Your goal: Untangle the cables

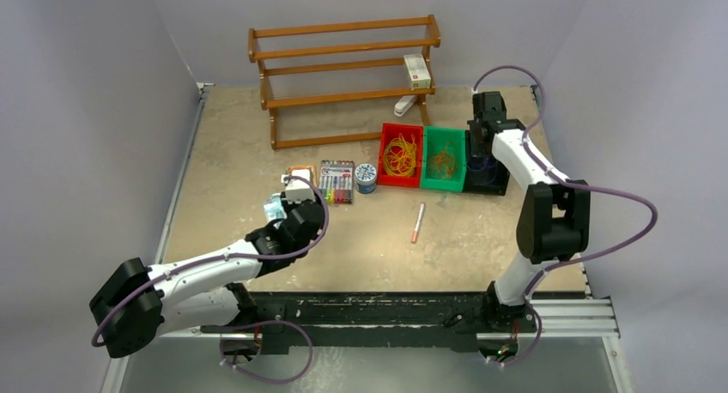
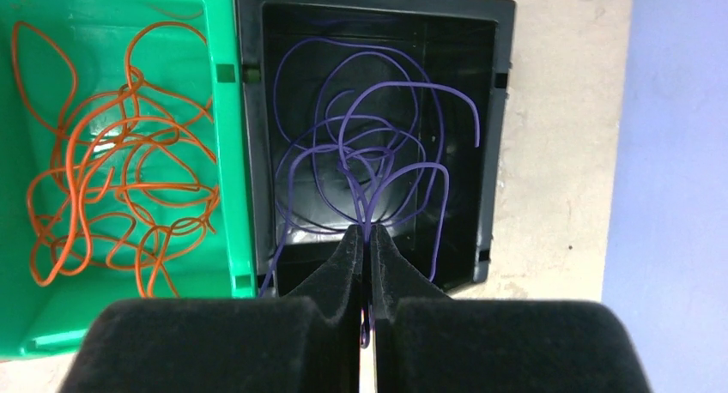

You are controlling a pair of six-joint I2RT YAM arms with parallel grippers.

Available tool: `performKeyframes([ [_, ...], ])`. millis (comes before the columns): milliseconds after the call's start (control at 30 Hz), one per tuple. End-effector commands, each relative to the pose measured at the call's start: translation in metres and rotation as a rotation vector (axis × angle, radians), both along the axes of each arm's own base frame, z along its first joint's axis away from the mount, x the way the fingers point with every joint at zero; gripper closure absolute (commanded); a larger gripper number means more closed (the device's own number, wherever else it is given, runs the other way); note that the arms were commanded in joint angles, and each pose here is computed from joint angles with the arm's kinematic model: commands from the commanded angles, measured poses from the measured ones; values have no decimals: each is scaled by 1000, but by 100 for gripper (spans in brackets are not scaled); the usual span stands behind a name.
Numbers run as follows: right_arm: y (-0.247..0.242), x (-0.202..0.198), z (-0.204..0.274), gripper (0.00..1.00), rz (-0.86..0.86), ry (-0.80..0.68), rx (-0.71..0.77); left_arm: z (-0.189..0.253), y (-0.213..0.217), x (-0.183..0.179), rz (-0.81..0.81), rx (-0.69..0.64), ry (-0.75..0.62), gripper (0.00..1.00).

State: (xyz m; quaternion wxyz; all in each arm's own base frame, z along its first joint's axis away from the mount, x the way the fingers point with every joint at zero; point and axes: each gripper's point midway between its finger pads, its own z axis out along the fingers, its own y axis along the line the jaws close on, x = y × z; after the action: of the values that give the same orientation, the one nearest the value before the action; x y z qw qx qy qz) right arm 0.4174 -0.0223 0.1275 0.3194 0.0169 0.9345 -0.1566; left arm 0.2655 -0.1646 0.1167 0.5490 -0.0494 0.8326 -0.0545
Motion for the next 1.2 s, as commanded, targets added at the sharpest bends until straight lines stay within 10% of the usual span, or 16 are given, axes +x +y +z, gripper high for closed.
performKeyframes([
  [0, -3, 12, 5, 100, 20, 25, 16, 17, -3, 8, 5, -29, -39, 54],
  [1167, -16, 56, -71, 95, -18, 79, 35, 27, -11, 24, -17, -22, -41, 54],
])
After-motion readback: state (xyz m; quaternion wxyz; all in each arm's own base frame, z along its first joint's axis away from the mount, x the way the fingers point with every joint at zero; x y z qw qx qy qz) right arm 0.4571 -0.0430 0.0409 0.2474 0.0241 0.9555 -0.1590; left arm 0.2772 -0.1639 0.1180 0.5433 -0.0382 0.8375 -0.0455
